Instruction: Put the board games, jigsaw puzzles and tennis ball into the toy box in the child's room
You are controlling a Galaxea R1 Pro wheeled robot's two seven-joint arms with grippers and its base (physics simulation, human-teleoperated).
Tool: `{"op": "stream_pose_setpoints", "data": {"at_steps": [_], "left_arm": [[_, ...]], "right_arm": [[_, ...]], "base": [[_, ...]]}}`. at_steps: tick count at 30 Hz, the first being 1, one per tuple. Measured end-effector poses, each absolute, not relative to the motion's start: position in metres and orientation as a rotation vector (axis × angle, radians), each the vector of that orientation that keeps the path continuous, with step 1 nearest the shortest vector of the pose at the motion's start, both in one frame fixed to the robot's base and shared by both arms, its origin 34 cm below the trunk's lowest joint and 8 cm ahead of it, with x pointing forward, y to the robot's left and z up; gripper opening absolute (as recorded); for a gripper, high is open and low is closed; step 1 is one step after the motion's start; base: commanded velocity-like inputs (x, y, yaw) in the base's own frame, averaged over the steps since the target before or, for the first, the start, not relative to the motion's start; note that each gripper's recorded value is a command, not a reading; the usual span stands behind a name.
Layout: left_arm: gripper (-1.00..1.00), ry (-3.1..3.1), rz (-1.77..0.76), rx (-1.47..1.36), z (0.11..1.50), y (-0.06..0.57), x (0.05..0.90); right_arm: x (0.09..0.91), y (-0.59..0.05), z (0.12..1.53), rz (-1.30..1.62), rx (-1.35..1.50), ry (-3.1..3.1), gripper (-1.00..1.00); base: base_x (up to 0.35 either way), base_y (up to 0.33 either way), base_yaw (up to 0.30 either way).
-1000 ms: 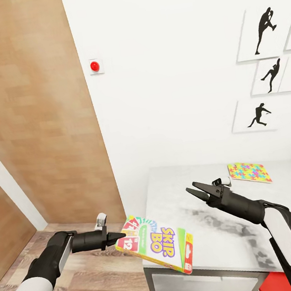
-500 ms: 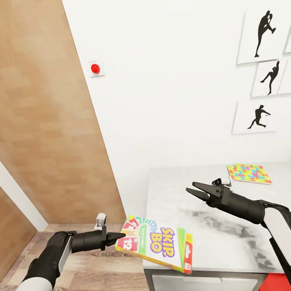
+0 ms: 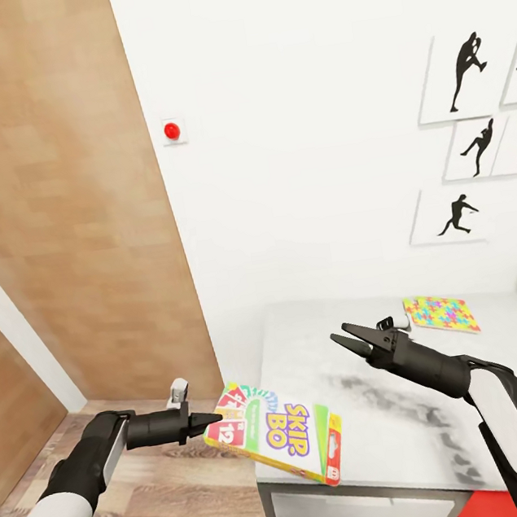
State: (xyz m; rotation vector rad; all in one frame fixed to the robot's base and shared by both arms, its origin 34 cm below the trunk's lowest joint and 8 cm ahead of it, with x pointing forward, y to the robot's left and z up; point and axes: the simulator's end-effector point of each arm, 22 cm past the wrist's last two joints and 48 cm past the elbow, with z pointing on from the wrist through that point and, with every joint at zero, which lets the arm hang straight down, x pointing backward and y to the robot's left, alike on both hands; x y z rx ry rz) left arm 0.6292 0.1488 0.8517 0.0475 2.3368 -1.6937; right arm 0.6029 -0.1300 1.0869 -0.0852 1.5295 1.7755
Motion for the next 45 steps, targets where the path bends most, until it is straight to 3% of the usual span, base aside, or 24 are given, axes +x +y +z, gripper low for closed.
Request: {"op": "stream_pose_setpoints", "data": {"at_steps": [14,26,45], "left_arm": [[-1.00,2.285,-1.726,0.050,0.890,0.168,0.630],[-1.00,2.252,-1.671,0.052,0.934,0.246,0.629],[-1.00,2.251,-1.662,0.044,0.959,0.251,0.626]], "right_arm": [[0.602,-0.130,1.107,1.774,-0.084,1.530,1.00],[0.602,-0.131,1.123,1.769,-0.079,1.532,1.00],[0.600,-0.128,1.146,1.769,-0.074,1.534,1.00]], "base": [[0.000,0.000,0.000],[-0.141,0.000,0.000],[-0.120,0.000,0.000]]}}
